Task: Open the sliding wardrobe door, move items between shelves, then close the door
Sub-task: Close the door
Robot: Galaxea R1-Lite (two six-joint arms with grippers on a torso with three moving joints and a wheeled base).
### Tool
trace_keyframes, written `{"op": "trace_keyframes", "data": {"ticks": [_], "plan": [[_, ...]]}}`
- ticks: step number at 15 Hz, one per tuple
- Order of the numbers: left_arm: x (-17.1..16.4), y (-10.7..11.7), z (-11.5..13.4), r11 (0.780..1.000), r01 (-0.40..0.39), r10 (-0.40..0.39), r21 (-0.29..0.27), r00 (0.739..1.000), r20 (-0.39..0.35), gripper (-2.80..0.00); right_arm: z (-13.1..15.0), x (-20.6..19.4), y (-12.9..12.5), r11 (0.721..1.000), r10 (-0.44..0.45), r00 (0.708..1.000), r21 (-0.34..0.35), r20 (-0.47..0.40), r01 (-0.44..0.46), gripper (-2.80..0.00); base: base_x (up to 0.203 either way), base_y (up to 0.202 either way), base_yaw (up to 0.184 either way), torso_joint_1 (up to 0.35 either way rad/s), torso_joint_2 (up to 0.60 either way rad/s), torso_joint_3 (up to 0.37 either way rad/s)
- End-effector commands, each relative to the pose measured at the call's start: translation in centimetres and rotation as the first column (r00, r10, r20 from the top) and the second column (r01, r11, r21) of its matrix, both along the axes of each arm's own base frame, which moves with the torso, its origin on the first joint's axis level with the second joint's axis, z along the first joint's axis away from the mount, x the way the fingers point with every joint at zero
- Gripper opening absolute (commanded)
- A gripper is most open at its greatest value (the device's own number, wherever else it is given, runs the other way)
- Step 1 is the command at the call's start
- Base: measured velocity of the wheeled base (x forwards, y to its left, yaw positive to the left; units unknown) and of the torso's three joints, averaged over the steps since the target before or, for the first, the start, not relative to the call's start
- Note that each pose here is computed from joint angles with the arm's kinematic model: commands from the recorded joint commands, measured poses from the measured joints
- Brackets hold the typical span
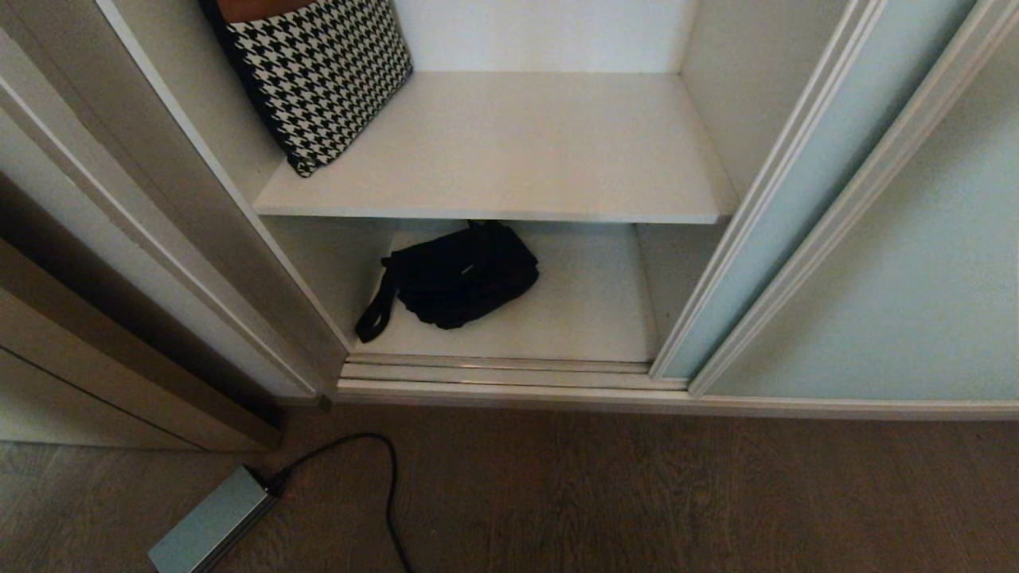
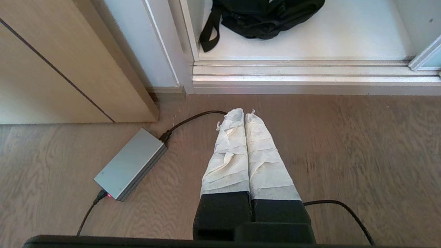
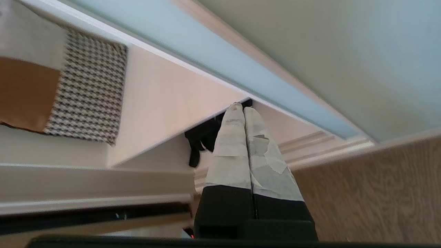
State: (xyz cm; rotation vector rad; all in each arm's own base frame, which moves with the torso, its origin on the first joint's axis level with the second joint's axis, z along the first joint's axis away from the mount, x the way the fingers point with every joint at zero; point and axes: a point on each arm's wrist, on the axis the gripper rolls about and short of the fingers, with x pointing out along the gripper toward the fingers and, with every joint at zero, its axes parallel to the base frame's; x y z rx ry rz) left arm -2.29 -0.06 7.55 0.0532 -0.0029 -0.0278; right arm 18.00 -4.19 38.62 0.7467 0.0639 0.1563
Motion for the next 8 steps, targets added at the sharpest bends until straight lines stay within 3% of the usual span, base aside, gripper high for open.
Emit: {"op": "trace_keyframes", "data": {"ticks": [1,5,8], "plan": [[0.0,0.0,0.0,1.000,0.000,0.000,0.000,1.000,-0.001,-2.80,-0.9,1.5,0.1,0.999,0.028,0.999,-0.014,-0.036,-0.029,-2.80,0.000,0.000,0.000,0.000,0.00,0.000],[0.0,0.0,0.0,1.000,0.000,0.000,0.000,1.000,-0.001,-2.80,-1.4,2.8,0.2,0.999,0.046,0.998,-0.023,-0.052,-0.047,-2.80,0.000,0.000,0.000,0.000,0.00,0.000],[0.0,0.0,0.0,1.000,0.000,0.000,0.000,1.000,-0.002,-2.80,-2.0,4.4,-0.3,0.999,0.034,0.999,-0.033,-0.013,-0.034,-2.80,0.000,0.000,0.000,0.000,0.00,0.000]]}}
